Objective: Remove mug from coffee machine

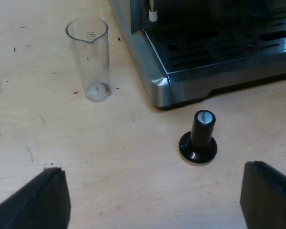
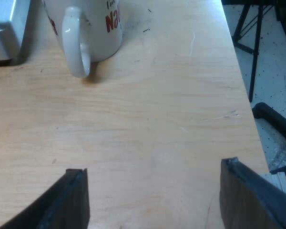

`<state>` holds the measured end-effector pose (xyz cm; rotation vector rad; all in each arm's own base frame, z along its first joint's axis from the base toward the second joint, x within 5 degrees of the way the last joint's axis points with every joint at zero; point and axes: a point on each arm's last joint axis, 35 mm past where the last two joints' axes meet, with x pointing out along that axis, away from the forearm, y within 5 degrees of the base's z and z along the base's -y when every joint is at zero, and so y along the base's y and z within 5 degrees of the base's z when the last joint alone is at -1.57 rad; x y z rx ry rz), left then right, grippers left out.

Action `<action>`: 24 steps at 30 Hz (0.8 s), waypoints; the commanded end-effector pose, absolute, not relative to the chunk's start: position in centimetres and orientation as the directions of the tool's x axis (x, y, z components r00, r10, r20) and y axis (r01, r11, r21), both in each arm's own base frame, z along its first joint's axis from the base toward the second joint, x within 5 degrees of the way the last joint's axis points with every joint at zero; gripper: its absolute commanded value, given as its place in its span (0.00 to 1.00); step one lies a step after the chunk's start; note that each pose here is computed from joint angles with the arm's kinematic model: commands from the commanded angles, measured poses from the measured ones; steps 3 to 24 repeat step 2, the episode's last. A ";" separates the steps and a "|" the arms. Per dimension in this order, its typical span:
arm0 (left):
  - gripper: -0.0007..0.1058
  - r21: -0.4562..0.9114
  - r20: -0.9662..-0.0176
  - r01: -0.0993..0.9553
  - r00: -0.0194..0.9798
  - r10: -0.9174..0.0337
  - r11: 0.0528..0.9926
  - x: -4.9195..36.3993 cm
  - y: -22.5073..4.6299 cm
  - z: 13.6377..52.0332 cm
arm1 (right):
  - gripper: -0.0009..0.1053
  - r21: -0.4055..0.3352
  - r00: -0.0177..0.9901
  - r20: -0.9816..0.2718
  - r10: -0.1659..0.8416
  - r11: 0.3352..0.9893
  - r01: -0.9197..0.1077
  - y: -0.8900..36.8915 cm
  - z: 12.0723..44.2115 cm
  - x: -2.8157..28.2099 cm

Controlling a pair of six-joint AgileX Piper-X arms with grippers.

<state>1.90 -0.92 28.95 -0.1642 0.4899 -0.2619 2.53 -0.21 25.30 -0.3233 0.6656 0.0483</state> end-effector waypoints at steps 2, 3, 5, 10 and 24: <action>0.75 -0.209 -0.433 0.211 0.855 -0.284 0.955 2.2 -0.9 29.2 | 0.58 -0.282 0.786 -0.615 -0.060 0.948 -0.148 -0.2 25.4 2.6; 0.75 -0.209 -0.433 0.211 0.855 -0.284 0.955 2.2 -0.9 29.2 | 0.58 -0.282 0.786 -0.615 -0.060 0.948 -0.148 -0.2 25.4 2.6; 0.75 -0.209 -0.433 0.211 0.855 -0.284 0.955 2.2 -0.9 29.2 | 0.58 -0.282 0.786 -0.615 -0.060 0.948 -0.148 -0.2 25.4 2.6; 0.75 -0.209 -0.433 0.211 0.855 -0.284 0.955 2.2 -0.9 29.2 | 0.58 -0.282 0.786 -0.615 -0.060 0.948 -0.148 -0.2 25.4 2.6; 0.75 -0.209 -0.433 0.211 0.855 -0.284 0.955 2.2 -0.9 29.2 | 0.58 -0.282 0.786 -0.615 -0.060 0.948 -0.148 -0.2 25.4 2.6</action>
